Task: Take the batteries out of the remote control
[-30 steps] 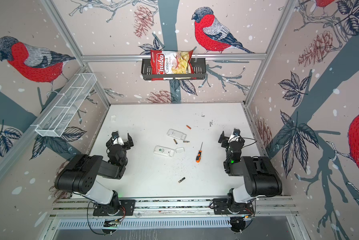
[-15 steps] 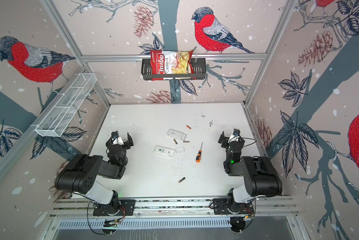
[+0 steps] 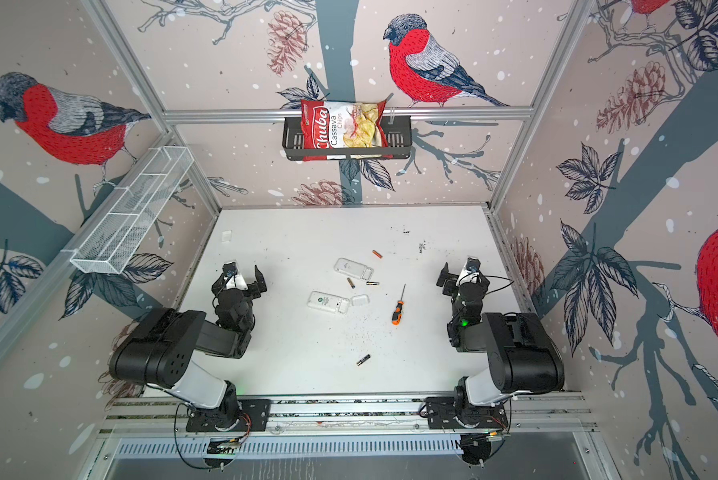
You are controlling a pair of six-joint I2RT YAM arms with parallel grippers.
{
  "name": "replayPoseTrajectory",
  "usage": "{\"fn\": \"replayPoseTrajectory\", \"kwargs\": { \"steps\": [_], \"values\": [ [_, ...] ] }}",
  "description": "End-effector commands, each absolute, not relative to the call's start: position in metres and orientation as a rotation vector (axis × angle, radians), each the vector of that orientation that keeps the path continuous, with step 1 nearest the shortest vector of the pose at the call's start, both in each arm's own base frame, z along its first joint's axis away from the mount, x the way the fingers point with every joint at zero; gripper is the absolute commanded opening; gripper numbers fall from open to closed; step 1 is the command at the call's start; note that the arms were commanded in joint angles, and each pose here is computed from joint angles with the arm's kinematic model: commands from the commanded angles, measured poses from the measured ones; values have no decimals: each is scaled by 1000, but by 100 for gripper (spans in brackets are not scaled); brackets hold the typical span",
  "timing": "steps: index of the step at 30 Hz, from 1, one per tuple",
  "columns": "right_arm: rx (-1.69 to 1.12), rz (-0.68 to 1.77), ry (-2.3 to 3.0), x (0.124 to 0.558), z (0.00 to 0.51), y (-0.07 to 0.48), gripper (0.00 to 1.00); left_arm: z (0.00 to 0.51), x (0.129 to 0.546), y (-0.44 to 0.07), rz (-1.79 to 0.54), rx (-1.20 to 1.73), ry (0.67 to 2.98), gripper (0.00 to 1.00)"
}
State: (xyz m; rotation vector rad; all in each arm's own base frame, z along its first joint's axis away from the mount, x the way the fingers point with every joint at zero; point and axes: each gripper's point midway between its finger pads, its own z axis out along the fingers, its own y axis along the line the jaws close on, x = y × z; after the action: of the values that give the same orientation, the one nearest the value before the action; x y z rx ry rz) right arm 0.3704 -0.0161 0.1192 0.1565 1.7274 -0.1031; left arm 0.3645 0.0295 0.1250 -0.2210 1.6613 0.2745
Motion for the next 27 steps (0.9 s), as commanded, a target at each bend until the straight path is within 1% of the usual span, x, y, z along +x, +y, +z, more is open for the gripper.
{"fn": "replayPoseTrajectory", "kwargs": {
  "steps": [1,27],
  "values": [
    [170,-106,1699,371,126,-18,100,133,365,30,268,-233,1624,97],
    [165,-95,1709,373,125,-17,100,134,366,30,264,-232,1625,97]
  ]
}}
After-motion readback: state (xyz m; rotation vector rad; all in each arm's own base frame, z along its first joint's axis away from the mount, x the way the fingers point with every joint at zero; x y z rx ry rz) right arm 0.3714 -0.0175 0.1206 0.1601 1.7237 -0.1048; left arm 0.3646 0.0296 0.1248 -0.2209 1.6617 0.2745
